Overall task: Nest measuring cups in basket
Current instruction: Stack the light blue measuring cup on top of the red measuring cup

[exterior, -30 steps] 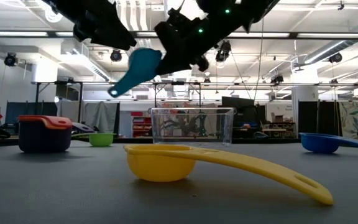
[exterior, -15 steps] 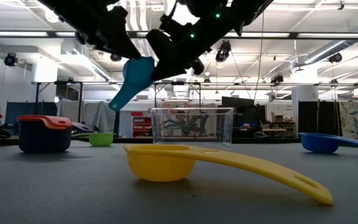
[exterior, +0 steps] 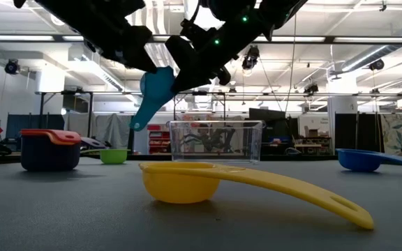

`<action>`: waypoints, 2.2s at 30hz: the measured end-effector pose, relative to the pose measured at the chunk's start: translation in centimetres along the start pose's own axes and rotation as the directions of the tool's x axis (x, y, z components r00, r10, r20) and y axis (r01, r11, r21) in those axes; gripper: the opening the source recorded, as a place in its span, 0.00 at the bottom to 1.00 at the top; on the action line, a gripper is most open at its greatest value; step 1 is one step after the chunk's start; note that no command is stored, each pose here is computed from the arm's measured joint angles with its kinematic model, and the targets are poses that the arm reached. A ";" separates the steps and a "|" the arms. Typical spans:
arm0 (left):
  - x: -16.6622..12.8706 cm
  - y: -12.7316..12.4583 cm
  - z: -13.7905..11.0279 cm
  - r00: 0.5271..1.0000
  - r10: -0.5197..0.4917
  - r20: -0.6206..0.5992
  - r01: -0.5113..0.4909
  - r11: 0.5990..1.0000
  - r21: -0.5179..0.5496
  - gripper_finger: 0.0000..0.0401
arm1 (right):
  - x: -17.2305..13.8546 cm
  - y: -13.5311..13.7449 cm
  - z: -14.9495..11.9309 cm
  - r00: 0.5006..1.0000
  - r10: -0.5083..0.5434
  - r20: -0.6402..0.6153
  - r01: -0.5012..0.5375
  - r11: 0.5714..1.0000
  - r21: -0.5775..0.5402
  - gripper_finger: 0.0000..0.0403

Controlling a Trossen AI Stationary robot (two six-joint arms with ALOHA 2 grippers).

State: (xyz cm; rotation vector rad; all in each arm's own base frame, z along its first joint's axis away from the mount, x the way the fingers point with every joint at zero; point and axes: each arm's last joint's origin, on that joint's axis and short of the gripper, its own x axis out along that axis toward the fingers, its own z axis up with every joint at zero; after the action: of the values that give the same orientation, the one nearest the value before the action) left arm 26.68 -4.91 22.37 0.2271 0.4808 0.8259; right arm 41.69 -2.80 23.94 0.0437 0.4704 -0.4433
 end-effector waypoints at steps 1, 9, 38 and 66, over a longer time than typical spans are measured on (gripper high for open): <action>0.1 -0.1 -0.1 1.000 0.009 0.001 -0.009 1.000 0.003 0.22 | 0.0 0.0 0.0 1.000 0.001 0.000 -0.001 1.000 -0.001 0.02; 0.4 -0.5 -0.4 1.000 0.014 -0.007 -0.014 1.000 0.014 0.02 | -0.1 0.4 0.0 1.000 0.010 0.002 -0.010 1.000 -0.006 0.02; -0.5 0.3 -0.1 1.000 0.001 -0.004 -0.001 1.000 -0.016 0.00 | -2.7 0.3 1.4 0.998 0.064 -0.007 -0.064 0.992 -0.105 0.16; -8.8 7.7 -1.8 0.968 -0.243 -0.061 0.181 0.846 -0.501 0.00 | -8.6 -1.9 -0.5 0.995 0.069 0.075 -0.063 0.995 -0.082 0.48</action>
State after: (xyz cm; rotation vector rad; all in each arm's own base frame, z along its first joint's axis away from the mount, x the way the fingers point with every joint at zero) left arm 15.70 -6.34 26.55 -0.3500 0.3852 0.7193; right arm 33.82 -0.94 27.44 -0.0346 0.4089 -0.3594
